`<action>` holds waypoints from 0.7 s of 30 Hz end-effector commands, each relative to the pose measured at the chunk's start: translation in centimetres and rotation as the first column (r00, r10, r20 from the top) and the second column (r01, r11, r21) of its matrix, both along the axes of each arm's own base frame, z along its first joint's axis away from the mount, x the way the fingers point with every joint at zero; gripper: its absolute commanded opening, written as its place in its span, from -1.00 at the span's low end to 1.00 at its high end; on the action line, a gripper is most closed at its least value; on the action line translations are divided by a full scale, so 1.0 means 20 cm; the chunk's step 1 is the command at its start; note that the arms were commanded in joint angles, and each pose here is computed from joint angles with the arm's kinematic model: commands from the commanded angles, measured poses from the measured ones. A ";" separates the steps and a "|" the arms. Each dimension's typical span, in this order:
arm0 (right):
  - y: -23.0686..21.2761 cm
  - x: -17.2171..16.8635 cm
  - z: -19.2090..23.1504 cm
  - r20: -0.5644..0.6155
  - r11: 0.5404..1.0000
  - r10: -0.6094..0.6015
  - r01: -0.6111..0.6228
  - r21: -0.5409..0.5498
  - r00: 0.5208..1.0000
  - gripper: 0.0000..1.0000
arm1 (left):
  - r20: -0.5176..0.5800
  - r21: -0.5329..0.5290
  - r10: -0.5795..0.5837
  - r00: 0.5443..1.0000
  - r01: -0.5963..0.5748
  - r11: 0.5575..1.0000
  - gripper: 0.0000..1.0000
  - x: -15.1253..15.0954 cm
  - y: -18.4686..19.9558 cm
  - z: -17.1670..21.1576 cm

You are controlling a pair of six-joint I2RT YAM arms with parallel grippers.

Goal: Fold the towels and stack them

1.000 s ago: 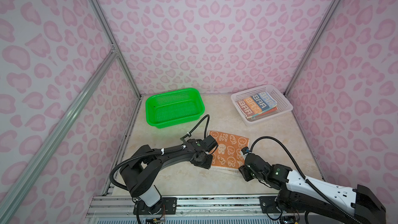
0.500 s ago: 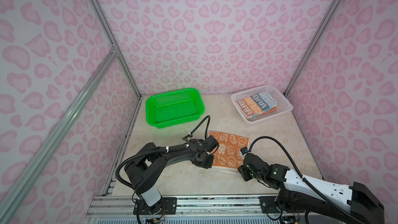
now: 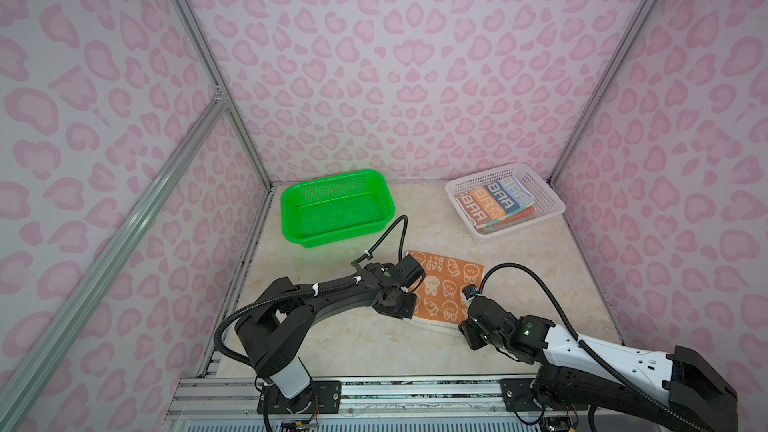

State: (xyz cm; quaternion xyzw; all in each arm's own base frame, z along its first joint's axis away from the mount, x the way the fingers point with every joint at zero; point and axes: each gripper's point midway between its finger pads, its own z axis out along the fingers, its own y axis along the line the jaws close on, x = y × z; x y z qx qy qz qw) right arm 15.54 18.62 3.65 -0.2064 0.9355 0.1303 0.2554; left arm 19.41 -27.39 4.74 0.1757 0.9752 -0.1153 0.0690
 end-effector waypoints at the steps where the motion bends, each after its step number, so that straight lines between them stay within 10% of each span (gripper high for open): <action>1: 0.01 0.01 0.00 0.007 1.000 0.008 -0.007 -0.009 1.000 -0.11 | 0.027 0.048 -0.020 0.999 0.018 0.999 -0.95 0.01 0.06 0.07; 17: 0.09 0.07 0.08 0.035 0.999 0.017 -0.019 0.050 0.999 0.03 | 0.018 0.162 -0.031 0.999 0.028 0.986 -0.95 -0.02 0.19 -0.02; 21: 0.07 0.17 0.15 0.074 0.995 -0.053 0.046 0.090 0.996 0.08 | 0.014 0.183 -0.034 0.999 0.031 0.983 -0.32 -0.03 0.21 -0.04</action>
